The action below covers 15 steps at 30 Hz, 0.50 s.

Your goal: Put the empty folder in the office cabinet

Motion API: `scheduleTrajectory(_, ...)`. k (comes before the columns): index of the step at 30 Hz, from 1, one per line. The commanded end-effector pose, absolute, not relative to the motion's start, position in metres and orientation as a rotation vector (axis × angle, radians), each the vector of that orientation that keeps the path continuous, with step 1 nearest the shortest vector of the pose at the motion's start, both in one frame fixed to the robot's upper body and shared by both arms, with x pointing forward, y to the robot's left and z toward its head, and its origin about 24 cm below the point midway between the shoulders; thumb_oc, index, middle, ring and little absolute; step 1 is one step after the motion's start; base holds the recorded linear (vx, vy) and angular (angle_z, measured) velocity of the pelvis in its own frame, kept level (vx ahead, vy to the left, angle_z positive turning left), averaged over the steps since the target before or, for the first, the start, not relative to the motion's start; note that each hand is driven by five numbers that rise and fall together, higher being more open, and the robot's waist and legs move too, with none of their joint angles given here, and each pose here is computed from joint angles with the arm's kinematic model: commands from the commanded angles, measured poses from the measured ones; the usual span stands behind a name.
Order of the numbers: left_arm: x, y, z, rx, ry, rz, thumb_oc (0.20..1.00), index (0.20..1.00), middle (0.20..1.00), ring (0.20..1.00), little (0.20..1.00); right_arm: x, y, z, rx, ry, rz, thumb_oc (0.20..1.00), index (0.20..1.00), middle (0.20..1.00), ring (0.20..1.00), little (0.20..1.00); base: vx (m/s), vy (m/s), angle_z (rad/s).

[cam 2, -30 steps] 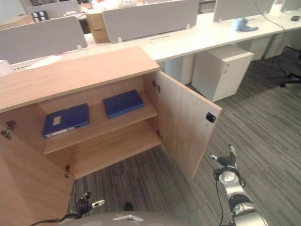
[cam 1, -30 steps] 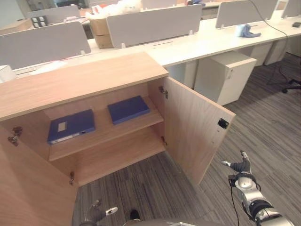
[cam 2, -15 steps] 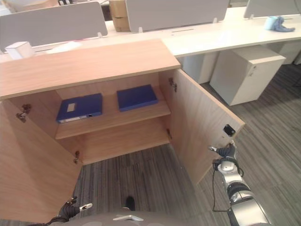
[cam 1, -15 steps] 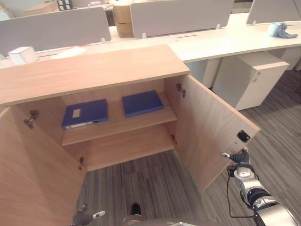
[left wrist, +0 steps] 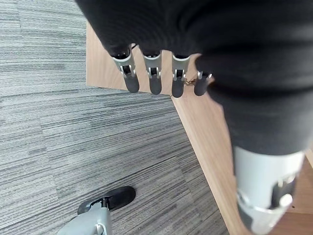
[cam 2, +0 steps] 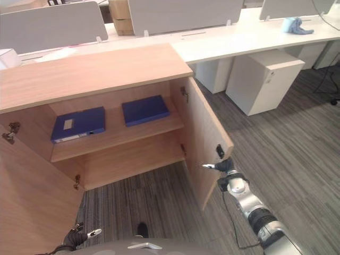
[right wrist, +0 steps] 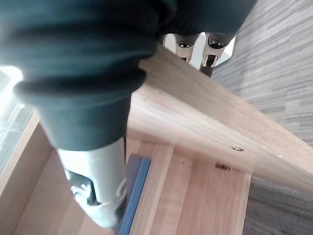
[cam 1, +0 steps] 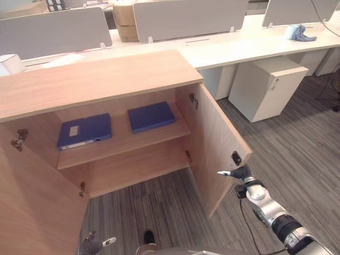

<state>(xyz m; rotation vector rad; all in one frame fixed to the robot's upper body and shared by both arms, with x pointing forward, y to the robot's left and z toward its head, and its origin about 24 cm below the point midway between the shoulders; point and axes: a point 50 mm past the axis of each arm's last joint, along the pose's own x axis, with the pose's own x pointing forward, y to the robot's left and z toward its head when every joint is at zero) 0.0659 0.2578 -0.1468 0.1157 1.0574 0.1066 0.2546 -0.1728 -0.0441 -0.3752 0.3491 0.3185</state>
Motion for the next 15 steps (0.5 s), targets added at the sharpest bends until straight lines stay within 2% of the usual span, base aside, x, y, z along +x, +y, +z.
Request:
scheduleTrajectory(1, 0.084, 0.270, -0.142, 0.202, 1.028, 0.098, 1.000, 1.000, 1.000, 1.000, 1.000, 0.292, -0.099, 0.018, -0.341, 0.022, 0.592, 1.000, 1.000, 1.000, 1.000, 1.000, 0.00, 0.000, 0.00)
scheduleTrajectory(3, 0.083, 0.270, -0.142, 0.199, 1.032, 0.103, 1.000, 1.000, 1.000, 1.000, 1.000, 0.293, -0.092, 0.020, -0.347, 0.008, 0.621, 1.000, 1.000, 1.000, 1.000, 1.000, 0.00, 0.000, 0.00)
scheduleTrajectory(5, 0.085, 0.267, -0.142, 0.180, 1.025, 0.106, 1.000, 1.000, 1.000, 1.000, 1.000, 0.298, -0.066, 0.034, -0.368, -0.047, 0.707, 1.000, 1.000, 1.000, 1.000, 1.000, 0.00, 0.000, 0.00)
scheduleTrajectory(10, 0.086, 0.267, -0.142, 0.177, 1.019, 0.110, 1.000, 1.000, 1.000, 1.000, 1.000, 0.300, -0.060, 0.037, -0.374, -0.060, 0.725, 1.000, 1.000, 1.000, 1.000, 1.000, 0.01, 0.005, 0.08)
scheduleTrajectory(11, 0.089, 0.268, -0.141, 0.171, 1.008, 0.127, 1.000, 1.000, 1.000, 1.000, 1.000, 0.306, -0.037, 0.046, -0.396, -0.092, 0.764, 1.000, 1.000, 1.000, 1.000, 1.000, 0.03, 0.024, 0.04)
scheduleTrajectory(15, 0.091, 0.273, -0.139, 0.168, 0.997, 0.162, 1.000, 1.000, 1.000, 1.000, 1.000, 0.314, -0.021, 0.052, -0.417, -0.101, 0.757, 1.000, 1.000, 1.000, 1.000, 1.000, 0.03, 0.030, 0.28)
